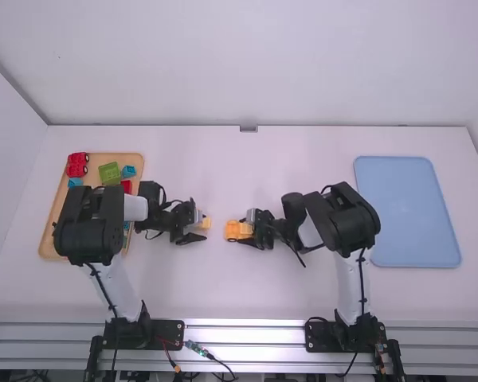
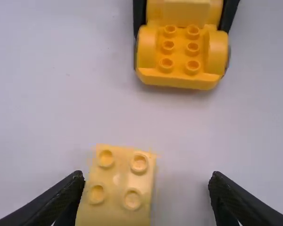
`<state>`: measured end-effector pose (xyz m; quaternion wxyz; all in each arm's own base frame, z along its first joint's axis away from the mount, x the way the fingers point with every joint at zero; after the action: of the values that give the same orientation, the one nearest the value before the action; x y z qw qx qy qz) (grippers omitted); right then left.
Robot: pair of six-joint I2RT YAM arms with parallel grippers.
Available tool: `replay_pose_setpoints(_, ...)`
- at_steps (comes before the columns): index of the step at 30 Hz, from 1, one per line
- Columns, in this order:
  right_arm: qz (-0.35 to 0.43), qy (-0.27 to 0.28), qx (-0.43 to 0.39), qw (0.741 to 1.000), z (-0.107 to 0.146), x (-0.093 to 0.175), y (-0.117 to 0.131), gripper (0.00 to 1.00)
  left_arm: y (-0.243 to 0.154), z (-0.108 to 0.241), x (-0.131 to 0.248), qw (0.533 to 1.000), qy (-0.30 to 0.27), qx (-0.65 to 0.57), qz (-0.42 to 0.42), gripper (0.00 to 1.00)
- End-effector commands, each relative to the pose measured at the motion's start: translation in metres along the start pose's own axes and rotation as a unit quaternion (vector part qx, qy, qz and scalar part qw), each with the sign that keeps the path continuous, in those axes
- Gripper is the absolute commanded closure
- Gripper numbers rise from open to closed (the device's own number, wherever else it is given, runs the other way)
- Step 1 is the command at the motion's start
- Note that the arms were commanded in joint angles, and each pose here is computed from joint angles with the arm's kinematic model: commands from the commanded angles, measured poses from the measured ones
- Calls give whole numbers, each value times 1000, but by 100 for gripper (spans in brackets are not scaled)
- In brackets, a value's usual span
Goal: Assemble lego blocks to make yellow taxi
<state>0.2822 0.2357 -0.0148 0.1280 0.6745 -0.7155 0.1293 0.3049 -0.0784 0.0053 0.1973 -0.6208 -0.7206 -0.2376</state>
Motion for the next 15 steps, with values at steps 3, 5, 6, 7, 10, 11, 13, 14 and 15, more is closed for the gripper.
replay_pose_setpoints(3, 9, 19, -15, 1000, 13, 1, 3, 45, 10, -12, 4, 999, -17, -39, 8, 34)
replay_pose_setpoints(5, 10, 19, -15, 1000, 13, 1, 2, 42, 12, -12, 5, 999, -12, -35, 11, 34)
replay_pose_setpoints(6, 11, 19, -16, 1000, 13, 1, 2, 36, 12, -13, 5, 999, -13, -34, 12, 34)
replay_pose_setpoints(7, 11, 20, -16, 1000, 13, 1, 2, 36, 13, -14, 6, 999, -14, -33, 13, 33)
replay_pose_setpoints(10, 12, 19, -14, 1000, 12, 1, 0, 36, 12, -13, 5, 999, -14, -38, 9, 35)
replay_pose_setpoints(11, 13, 20, -14, 1000, 12, 1, 0, 36, 12, -12, 4, 999, -14, -39, 8, 35)
replay_pose_setpoints(13, 10, 23, -18, 1000, 13, 0, 0, 35, 10, -10, 3, 999, -14, -42, 6, 36)
replay_pose_setpoints(14, 8, 24, -21, 999, 13, -1, -1, 36, 8, -9, 2, 999, -14, -42, 5, 36)
replay_pose_setpoints(15, 7, 27, -26, 999, 14, -1, -2, 36, 8, -8, 1, 999, -13, -37, 2, 37)
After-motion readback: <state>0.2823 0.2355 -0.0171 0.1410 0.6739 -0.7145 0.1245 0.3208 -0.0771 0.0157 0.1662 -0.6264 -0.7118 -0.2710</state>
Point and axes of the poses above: each hand's point on the last joint's axis, 136 mm out from that joint toward the fingers, its own x axis back along the fingers, its own y axis along the line the jaws close on, z = x × y, the point moved 4 cm from there along x, back along the fingers, and after that the axes turned 2 degrees about -x, right-handed, at the moved point
